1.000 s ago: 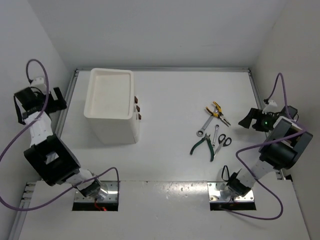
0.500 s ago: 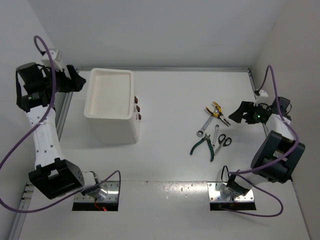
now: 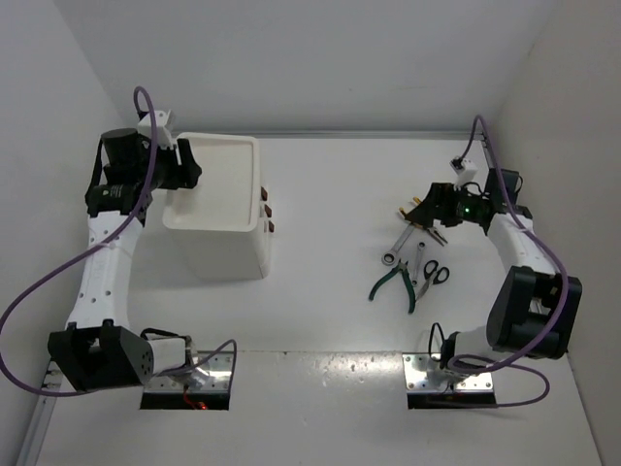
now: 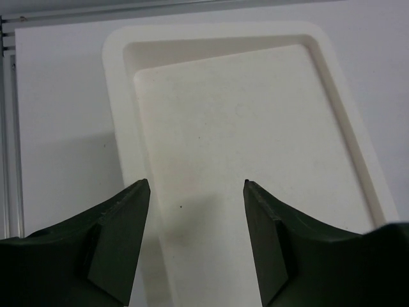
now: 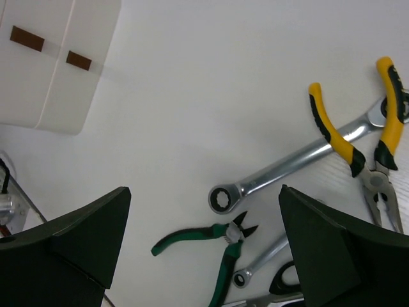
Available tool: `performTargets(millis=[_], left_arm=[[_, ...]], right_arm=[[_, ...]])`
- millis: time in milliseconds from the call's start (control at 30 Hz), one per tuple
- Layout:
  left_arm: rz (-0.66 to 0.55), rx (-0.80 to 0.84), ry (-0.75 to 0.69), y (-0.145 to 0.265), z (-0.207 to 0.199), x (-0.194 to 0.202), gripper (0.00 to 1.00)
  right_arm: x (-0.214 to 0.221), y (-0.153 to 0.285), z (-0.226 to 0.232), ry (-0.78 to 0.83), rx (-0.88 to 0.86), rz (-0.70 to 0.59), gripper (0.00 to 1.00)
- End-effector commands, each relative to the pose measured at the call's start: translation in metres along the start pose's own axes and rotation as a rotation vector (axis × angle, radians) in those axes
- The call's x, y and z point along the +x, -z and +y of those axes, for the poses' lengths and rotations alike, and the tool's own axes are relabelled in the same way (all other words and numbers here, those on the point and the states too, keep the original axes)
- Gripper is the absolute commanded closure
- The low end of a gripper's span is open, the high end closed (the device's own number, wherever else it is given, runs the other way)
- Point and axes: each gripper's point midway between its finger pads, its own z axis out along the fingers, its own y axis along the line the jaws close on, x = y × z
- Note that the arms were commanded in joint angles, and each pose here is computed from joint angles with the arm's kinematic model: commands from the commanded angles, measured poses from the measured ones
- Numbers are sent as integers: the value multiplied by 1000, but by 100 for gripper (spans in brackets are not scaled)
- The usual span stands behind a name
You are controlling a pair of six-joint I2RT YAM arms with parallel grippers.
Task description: Sort the tools into containers
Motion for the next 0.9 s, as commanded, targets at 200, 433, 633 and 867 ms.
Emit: performTargets(millis=[200,433,633,867], left_arm=[[16,-223,43,7,21,16,42],[-85,-216,-14,27,16,-20,32],[2,-235,0,12,23,6,32],[60,-247,18,-5,29,36,38]], right_arm=[[-27,-9,26,75,-39,-42,0],[-16,-18,26,65,-54,-7,0],[-16,-18,26,65,-54,-7,0],[-16,-18,28,54,-64,-8,0]])
